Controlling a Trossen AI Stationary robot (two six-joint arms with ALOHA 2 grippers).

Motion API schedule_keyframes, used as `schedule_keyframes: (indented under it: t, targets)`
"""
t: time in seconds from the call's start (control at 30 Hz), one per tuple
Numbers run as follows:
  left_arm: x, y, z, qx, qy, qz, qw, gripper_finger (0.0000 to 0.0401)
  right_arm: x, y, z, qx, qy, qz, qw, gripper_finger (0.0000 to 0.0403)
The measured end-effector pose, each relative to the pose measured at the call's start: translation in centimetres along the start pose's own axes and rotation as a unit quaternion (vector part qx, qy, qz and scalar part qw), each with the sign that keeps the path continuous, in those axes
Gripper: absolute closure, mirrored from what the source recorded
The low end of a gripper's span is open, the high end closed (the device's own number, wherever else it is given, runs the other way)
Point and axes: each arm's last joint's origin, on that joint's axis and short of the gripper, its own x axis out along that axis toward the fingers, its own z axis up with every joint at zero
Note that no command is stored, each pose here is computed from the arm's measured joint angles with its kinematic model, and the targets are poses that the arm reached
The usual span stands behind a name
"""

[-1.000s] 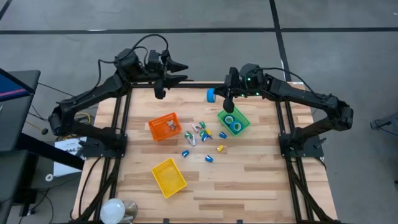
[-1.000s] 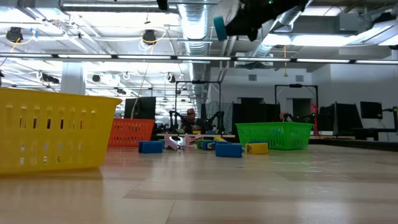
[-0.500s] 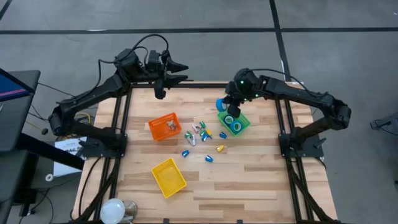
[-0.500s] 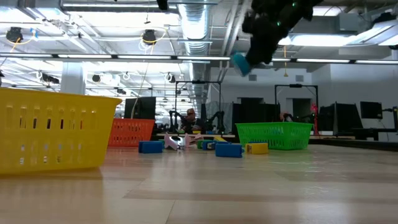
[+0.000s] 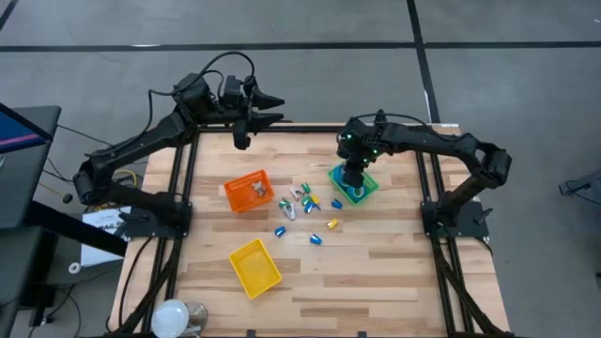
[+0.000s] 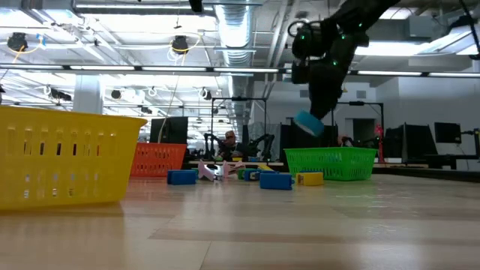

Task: Pick and place Stapler, Stapler remover, tape
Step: Put the blue tape into the green basket, then put the yellow stapler into the yellow basket

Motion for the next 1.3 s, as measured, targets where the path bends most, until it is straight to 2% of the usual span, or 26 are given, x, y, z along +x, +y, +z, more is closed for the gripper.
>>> schedule_keyframes:
  t: [0.27, 0.67, 1.3]
  targets:
    - [0.0, 0.0, 0.0, 0.000, 0.000, 0.000, 1.000, 0.0202, 2.2, -0.5, -0.4, 0.008, 0.053, -0.014, 0.998, 0.0370]
    - [0.0, 0.0, 0.0, 0.000, 0.000, 0.000, 1.000, 0.0202, 2.1, -1.1, -0.7, 0.018, 0.063, -0.017, 0.998, 0.0349]
    - [0.0, 0.0, 0.0, 0.000, 0.000, 0.000, 1.000, 0.0202, 1.9, -1.2, -0.8, 0.027, 0.067, -0.015, 0.997, 0.0226]
